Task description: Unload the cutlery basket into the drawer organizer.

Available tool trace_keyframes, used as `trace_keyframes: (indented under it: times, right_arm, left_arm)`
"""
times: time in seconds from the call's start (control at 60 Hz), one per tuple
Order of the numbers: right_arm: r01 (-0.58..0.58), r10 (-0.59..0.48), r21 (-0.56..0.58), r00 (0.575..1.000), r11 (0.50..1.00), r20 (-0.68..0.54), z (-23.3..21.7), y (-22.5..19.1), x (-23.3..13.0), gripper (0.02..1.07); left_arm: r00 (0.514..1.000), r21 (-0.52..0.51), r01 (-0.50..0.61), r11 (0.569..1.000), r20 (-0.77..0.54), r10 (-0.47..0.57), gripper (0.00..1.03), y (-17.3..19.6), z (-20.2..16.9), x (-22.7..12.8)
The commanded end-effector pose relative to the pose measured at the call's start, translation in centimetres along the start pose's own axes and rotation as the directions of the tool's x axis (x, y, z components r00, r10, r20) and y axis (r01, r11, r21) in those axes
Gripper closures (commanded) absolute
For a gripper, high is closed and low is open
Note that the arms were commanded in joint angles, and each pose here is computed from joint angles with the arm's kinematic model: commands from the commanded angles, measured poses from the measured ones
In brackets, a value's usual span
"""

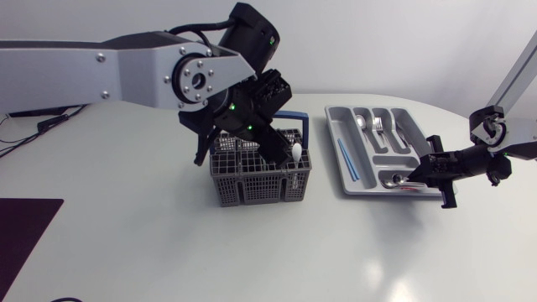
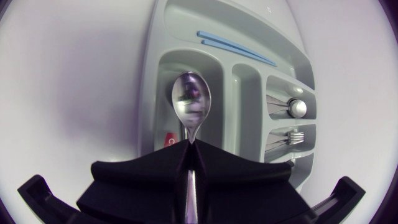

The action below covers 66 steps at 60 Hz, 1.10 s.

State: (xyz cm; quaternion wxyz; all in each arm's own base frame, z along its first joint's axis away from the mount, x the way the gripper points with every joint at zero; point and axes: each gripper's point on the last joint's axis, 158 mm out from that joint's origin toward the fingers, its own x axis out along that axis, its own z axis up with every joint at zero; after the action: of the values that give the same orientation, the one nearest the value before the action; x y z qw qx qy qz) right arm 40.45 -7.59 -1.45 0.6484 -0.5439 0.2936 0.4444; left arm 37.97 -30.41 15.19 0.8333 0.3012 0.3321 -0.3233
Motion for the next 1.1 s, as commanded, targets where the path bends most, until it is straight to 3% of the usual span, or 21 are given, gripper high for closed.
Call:
trace_keyframes:
  times: [0.0, 0.1, 0.267, 0.283, 0.333, 0.35, 0.583, 0.8, 1.083]
  right_arm:
    - [-0.029, 0.029, -0.036, 1.000, 0.999, -0.005, 0.2, 1.0, 1.1, 1.00]
    - [-0.012, 0.012, -0.033, 1.000, 0.999, -0.019, 0.3, 0.7, 0.6, 0.71]
    - [0.048, -0.047, 0.036, 0.999, 0.998, -0.025, 1.0, -0.4, -1.8, 0.50]
    - [0.055, -0.054, 0.045, 0.998, 0.997, -0.023, 1.1, -0.6, -2.2, 0.44]
    - [0.060, -0.059, 0.076, 0.998, 0.995, -0.009, 1.8, -0.7, -3.2, 0.11]
    - [0.058, -0.058, 0.084, 0.998, 0.995, -0.001, 2.2, -0.7, -3.7, 0.05]
    - [-0.116, 0.040, 0.285, 0.965, 0.952, 0.259, 9.8, 2.0, -8.3, 0.06]
    - [-0.290, 0.082, 0.359, 0.864, 0.887, 0.496, 16.0, 4.2, -11.8, 0.06]
    - [-0.323, 0.037, 0.406, 0.818, 0.855, 0.573, 19.3, 5.0, -14.3, 0.06]
  left_arm:
    - [1.000, -0.004, -0.018, 1.000, -0.017, 0.018, 0.27, -0.3, -0.8, 0.0]
    - [0.999, -0.003, -0.047, 0.999, -0.025, 0.046, 0.27, 0.0, -1.1, 0.1]
    - [0.996, -0.001, -0.082, 0.997, -0.035, 0.082, 0.27, 0.2, -1.7, 0.2]
    - [0.996, 0.000, -0.087, 0.996, -0.036, 0.087, 0.27, 0.2, -1.8, 0.2]
    - [0.994, 0.005, -0.099, 0.995, -0.036, 0.099, 0.27, 0.2, -1.9, 0.3]
    - [0.994, 0.004, -0.101, 0.995, -0.034, 0.101, 0.27, 0.1, -1.9, 0.4]
    - [0.988, 0.008, -0.152, 0.988, -0.038, 0.153, 0.27, 0.5, -2.2, 1.6]
    - [0.978, 0.020, -0.196, 0.980, -0.064, 0.197, 0.27, -0.3, -3.0, 2.9]
    - [0.959, 0.056, -0.271, 0.961, -0.069, 0.275, 0.27, -0.9, -4.0, 3.3]
